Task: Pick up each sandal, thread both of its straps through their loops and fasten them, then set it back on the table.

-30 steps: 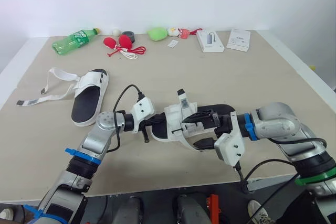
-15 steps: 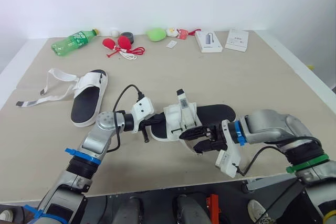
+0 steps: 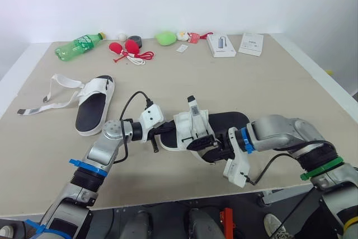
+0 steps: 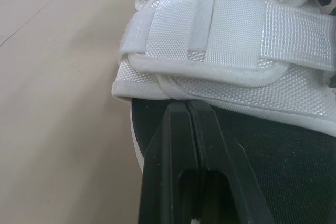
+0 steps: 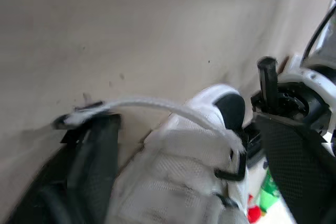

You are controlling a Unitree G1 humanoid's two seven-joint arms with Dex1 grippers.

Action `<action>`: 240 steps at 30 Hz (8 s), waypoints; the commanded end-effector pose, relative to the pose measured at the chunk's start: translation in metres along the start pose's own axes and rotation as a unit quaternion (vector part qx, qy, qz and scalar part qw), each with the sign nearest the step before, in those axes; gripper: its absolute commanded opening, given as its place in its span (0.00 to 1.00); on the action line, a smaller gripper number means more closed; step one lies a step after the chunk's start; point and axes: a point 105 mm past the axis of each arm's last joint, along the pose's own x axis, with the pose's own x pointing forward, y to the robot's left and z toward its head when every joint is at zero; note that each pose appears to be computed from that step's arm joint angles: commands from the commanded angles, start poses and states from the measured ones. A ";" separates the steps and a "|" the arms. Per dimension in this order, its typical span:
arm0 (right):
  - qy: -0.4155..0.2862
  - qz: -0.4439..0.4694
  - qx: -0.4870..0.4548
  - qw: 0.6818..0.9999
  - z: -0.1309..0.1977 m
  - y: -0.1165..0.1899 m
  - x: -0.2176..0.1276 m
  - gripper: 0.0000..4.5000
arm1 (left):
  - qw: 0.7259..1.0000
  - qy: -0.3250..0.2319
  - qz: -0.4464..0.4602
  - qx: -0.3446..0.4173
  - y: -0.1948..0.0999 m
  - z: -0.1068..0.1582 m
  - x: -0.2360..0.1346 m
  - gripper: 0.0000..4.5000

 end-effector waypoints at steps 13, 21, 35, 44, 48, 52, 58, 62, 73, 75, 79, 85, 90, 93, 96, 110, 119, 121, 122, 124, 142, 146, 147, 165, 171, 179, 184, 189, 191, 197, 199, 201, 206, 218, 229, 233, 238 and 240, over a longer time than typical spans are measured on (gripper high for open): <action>-0.020 -0.141 0.252 0.957 -0.004 -0.027 -0.004 0.02 | 1.000 0.003 0.003 -0.001 0.002 -0.001 -0.002 0.00; -0.046 -0.282 0.536 0.794 -0.039 -0.067 -0.024 0.02 | 1.000 0.003 0.001 0.000 0.002 -0.001 -0.002 0.00; 0.002 -0.274 0.660 0.700 -0.072 -0.048 -0.022 0.02 | 1.000 0.000 -0.004 0.000 0.001 0.000 0.001 0.00; 0.020 -0.248 0.665 0.704 -0.081 -0.041 -0.014 0.02 | 1.000 -0.002 -0.004 -0.002 -0.002 0.000 0.001 0.00; 0.022 -0.239 0.671 0.702 -0.083 -0.039 -0.012 0.02 | 1.000 -0.002 -0.005 -0.004 -0.003 0.000 0.001 0.00; 0.037 -0.234 0.668 0.705 -0.087 -0.036 -0.012 0.27 | 1.000 -0.003 -0.005 -0.004 -0.004 0.000 0.001 0.00; 0.071 -0.258 0.614 0.743 -0.092 -0.048 -0.027 0.84 | 1.000 -0.003 -0.004 -0.003 -0.004 0.000 0.000 0.00; 0.052 -0.294 0.592 0.749 -0.090 -0.074 -0.049 0.84 | 1.000 -0.001 -0.004 -0.003 -0.004 -0.001 -0.001 0.00; 0.024 -0.260 0.636 0.726 -0.105 -0.074 -0.012 0.02 | 1.000 -0.023 -0.014 -0.007 -0.006 0.007 0.002 0.00; 0.033 -0.234 0.660 0.713 -0.110 -0.063 0.001 0.01 | 0.999 -0.030 -0.015 -0.010 -0.007 0.010 0.001 0.00; 0.052 -0.188 0.673 0.713 -0.112 -0.044 0.014 0.01 | 0.999 -0.034 -0.015 -0.010 -0.007 0.012 -0.001 0.00; 0.053 -0.161 0.659 0.733 -0.109 -0.039 0.019 0.01 | 0.999 -0.033 -0.012 -0.010 -0.007 0.011 -0.002 0.00; 0.072 -0.214 0.629 0.744 -0.124 -0.059 -0.006 0.01 | 0.999 -0.034 -0.010 -0.004 -0.006 0.012 -0.003 0.00; 0.072 -0.265 0.631 0.726 -0.136 -0.074 -0.040 0.14 | 0.999 -0.049 -0.010 -0.014 -0.004 0.018 -0.005 0.00; 0.083 -0.294 0.639 0.706 -0.146 -0.066 -0.081 0.39 | 0.994 -0.104 -0.026 -0.036 -0.001 0.043 -0.011 0.00; 0.053 -0.164 0.654 0.737 -0.116 0.031 -0.082 1.00 | 0.978 -0.163 -0.132 -0.010 -0.031 0.067 -0.052 0.99; 0.032 -0.174 0.624 0.761 -0.129 0.013 -0.056 1.00 | 0.982 -0.171 -0.064 -0.048 -0.028 0.063 -0.054 0.99; 0.023 -0.178 0.629 0.756 -0.131 0.009 -0.050 1.00 | 0.985 -0.161 -0.042 -0.048 -0.023 0.059 -0.053 0.99; 0.016 -0.180 0.631 0.754 -0.132 0.007 -0.047 1.00 | 0.986 -0.157 -0.036 -0.046 -0.022 0.058 -0.054 0.99; 0.003 -0.180 0.637 0.750 -0.131 0.004 -0.041 1.00 | 0.987 -0.152 -0.029 -0.041 -0.021 0.056 -0.055 0.99; -0.053 -0.180 0.646 0.740 -0.123 -0.009 -0.013 0.01 | 0.989 -0.144 -0.017 -0.030 -0.032 0.054 -0.054 1.00; -0.054 -0.181 0.648 0.738 -0.123 -0.009 -0.012 0.01 | 0.989 -0.143 -0.016 -0.028 -0.030 0.054 -0.054 1.00; -0.053 -0.183 0.650 0.736 -0.124 -0.009 -0.013 0.01 | 0.989 -0.143 -0.016 -0.028 -0.030 0.054 -0.053 1.00; -0.014 -0.300 0.710 0.637 -0.127 0.002 -0.059 0.14 | 0.989 -0.146 -0.027 -0.026 -0.023 0.054 -0.046 1.00; -0.017 -0.222 0.688 0.691 -0.109 0.005 -0.047 0.76 | 0.988 -0.149 -0.036 -0.022 -0.019 0.055 -0.042 1.00; -0.028 -0.186 0.646 0.739 -0.117 -0.011 -0.026 0.99 | 0.988 -0.153 -0.034 -0.013 -0.018 0.057 -0.043 1.00; -0.034 -0.171 0.634 0.753 -0.124 -0.018 -0.019 0.99 | 0.988 -0.151 -0.030 -0.008 -0.019 0.056 -0.048 1.00; -0.046 -0.129 0.622 0.771 -0.120 -0.014 -0.009 0.99 | 0.989 -0.148 -0.021 -0.006 -0.021 0.056 -0.052 1.00; -0.045 -0.119 0.615 0.779 -0.119 -0.012 -0.005 0.99 | 0.989 -0.148 -0.018 -0.007 -0.022 0.056 -0.053 1.00; 0.010 -0.123 0.610 0.783 -0.132 -0.004 -0.012 0.99 | 0.990 -0.141 -0.013 -0.013 -0.028 0.052 -0.056 1.00; 0.027 -0.132 0.614 0.778 -0.138 -0.001 -0.017 0.99 | 0.990 -0.140 -0.012 -0.013 -0.028 0.051 -0.056 1.00; 0.038 -0.144 0.617 0.773 -0.142 -0.002 -0.023 0.99 | 0.990 -0.139 -0.011 -0.014 -0.028 0.051 -0.056 1.00; 0.051 -0.169 0.621 0.764 -0.150 -0.006 -0.033 0.99 | 0.990 -0.142 -0.012 -0.015 -0.028 0.052 -0.053 1.00; 0.017 -0.189 0.612 0.768 -0.147 -0.023 -0.008 0.99 | 0.989 -0.146 -0.016 -0.014 -0.027 0.054 -0.049 1.00; -0.066 -0.156 0.616 0.769 -0.126 -0.034 0.004 0.99 | 0.989 -0.144 -0.013 -0.015 -0.028 0.053 -0.049 1.00; -0.068 -0.154 0.620 0.766 -0.124 -0.033 0.013 0.99 | 0.989 -0.145 -0.014 -0.015 -0.028 0.053 -0.048 1.00; -0.081 -0.148 0.630 0.758 -0.121 -0.031 0.016 0.82 | 0.989 -0.145 -0.011 -0.017 -0.028 0.052 -0.050 1.00; -0.086 -0.147 0.635 0.754 -0.119 -0.030 0.018 0.59 | 0.989 -0.144 -0.010 -0.018 -0.027 0.051 -0.051 1.00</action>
